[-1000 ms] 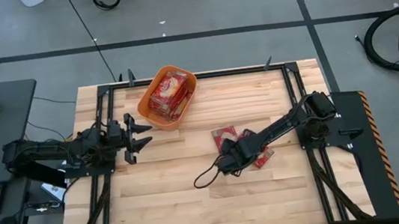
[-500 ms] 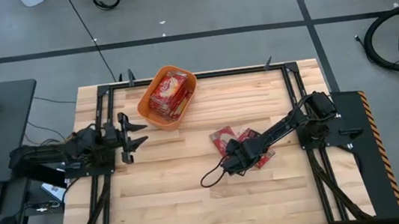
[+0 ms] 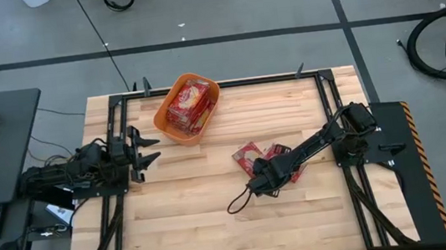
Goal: Sort popcorn bags into baskets
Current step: Put the red popcorn bag into the orange bin
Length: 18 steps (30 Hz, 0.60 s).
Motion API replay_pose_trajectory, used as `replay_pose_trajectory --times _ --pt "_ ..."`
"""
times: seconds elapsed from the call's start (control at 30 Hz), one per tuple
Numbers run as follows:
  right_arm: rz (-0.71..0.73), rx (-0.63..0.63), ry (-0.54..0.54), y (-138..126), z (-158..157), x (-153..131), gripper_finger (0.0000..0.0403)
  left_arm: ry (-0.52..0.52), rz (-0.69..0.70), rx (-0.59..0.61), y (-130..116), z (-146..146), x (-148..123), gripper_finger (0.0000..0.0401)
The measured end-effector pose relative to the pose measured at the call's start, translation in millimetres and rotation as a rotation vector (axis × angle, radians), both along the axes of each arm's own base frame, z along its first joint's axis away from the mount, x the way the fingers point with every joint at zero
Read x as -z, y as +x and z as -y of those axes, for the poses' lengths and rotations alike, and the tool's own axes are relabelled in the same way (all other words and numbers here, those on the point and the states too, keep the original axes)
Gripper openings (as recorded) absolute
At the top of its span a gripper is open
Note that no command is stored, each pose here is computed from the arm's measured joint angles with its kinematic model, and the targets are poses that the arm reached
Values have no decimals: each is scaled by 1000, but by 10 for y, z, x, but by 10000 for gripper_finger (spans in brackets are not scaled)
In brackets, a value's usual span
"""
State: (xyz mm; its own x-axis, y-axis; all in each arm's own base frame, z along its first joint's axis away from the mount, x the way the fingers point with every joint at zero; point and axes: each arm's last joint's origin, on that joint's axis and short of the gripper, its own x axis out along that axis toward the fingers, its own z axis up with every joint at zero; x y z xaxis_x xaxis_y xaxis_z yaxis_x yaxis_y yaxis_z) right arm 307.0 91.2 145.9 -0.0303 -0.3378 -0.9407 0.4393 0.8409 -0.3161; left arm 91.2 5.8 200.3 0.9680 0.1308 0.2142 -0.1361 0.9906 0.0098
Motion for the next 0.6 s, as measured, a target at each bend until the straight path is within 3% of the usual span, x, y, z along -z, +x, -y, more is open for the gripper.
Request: replay_pose_trajectory --times 0.13,0.3,0.6 --pt "-18 -103 -60 73 -16 -174 6 -2 -7 0 1 0 6 194" --pt "-9 -258 -232 207 45 -395 5 -2 -6 1 1 0 6 194" --pt "3 -543 -495 622 489 -606 4 6 -19 -1 3 0 17 194"
